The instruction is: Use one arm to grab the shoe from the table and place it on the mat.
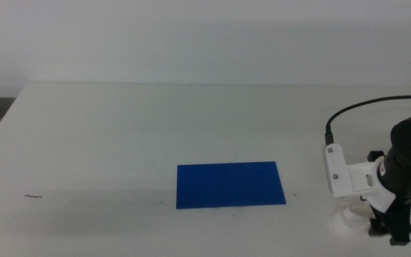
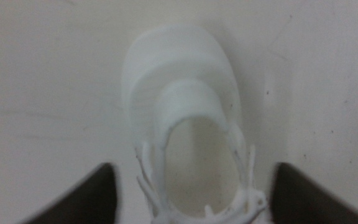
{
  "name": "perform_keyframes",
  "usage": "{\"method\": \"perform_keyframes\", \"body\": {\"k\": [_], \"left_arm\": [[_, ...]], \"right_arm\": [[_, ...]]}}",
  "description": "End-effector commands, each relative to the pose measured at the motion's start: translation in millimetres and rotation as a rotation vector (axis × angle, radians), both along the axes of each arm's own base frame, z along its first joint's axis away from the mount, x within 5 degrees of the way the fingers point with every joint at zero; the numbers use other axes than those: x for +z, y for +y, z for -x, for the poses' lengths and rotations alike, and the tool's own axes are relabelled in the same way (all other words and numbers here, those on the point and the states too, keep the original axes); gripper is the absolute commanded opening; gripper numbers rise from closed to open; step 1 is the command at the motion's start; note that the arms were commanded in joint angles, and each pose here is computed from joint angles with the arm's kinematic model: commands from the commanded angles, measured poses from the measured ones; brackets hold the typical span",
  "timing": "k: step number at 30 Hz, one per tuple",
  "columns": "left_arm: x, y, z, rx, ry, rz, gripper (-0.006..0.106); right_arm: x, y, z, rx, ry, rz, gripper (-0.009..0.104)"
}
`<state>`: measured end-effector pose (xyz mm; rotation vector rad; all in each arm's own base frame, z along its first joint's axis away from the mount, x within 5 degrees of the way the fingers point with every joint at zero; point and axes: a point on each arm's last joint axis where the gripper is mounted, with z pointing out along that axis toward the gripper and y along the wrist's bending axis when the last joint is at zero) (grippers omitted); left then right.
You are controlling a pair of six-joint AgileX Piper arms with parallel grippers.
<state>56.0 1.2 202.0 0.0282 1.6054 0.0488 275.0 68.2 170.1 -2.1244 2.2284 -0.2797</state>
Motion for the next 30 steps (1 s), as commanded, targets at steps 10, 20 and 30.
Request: {"method": "perform_keyframes", "body": {"k": [10, 20, 30], "left_arm": [[0.7, -0.2, -0.4, -0.003, -0.007, 0.007, 0.094], [0.7, -0.2, -0.4, -0.003, -0.007, 0.007, 0.094], [0.7, -0.2, -0.4, -0.003, -0.007, 0.007, 0.094]], "right_arm": [[55.9, 61.5, -12.8, -0.104, -0.05, -0.033, 0.003], [61.0, 199.9, -54.6, 0.077, -0.089, -0.127, 0.003], [59.6, 206.0, -73.2, -1.204, -0.262, -0.308, 0.003]]}}
